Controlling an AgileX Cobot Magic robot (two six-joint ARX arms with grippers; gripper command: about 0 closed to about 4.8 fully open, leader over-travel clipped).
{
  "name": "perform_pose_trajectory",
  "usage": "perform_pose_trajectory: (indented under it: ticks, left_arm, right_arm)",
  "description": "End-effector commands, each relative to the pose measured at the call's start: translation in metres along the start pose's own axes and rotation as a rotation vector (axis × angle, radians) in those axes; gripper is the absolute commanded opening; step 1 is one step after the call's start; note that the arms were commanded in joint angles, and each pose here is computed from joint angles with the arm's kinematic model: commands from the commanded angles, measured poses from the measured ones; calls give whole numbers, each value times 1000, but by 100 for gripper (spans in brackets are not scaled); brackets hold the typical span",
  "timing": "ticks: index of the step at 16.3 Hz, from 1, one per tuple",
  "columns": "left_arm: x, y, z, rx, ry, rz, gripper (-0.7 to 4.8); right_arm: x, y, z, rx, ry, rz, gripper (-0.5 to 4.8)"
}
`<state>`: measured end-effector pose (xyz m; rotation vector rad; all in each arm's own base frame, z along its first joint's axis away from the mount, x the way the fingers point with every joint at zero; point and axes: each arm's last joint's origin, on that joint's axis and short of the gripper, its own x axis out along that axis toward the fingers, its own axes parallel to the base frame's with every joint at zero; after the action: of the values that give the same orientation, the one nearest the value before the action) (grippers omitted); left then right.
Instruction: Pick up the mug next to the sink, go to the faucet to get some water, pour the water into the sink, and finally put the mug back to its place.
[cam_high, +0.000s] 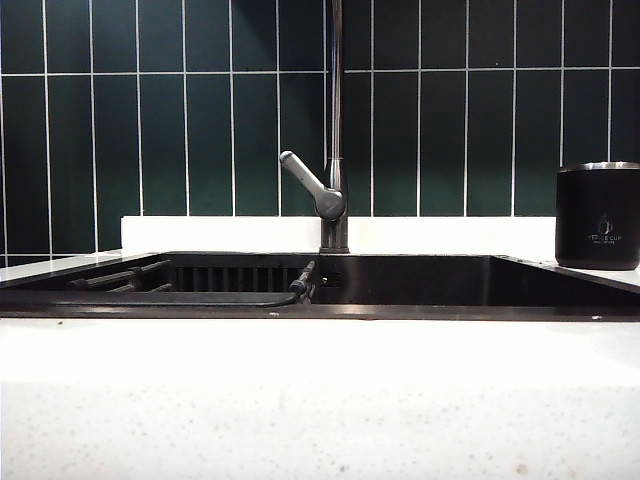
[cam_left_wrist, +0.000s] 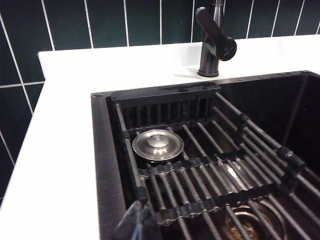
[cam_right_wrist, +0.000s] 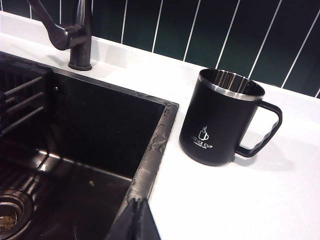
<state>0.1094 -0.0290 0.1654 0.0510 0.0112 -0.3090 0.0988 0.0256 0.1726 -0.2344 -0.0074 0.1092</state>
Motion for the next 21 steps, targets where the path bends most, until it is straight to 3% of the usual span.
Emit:
perform_pose_trajectory:
  ticks: [1, 15, 21]
  left_arm:
    - [0, 0, 1, 10, -1, 2, -5]
    - [-6, 0, 3, 23, -30, 4, -5]
    - [-6, 0, 0, 21, 7, 2, -5]
  right_arm:
    - [0, 0, 1, -3, -17, 11, -9]
    - [-5, 0, -3, 12, -64, -6, -9]
    - [-5, 2, -10, 4, 1, 11, -8]
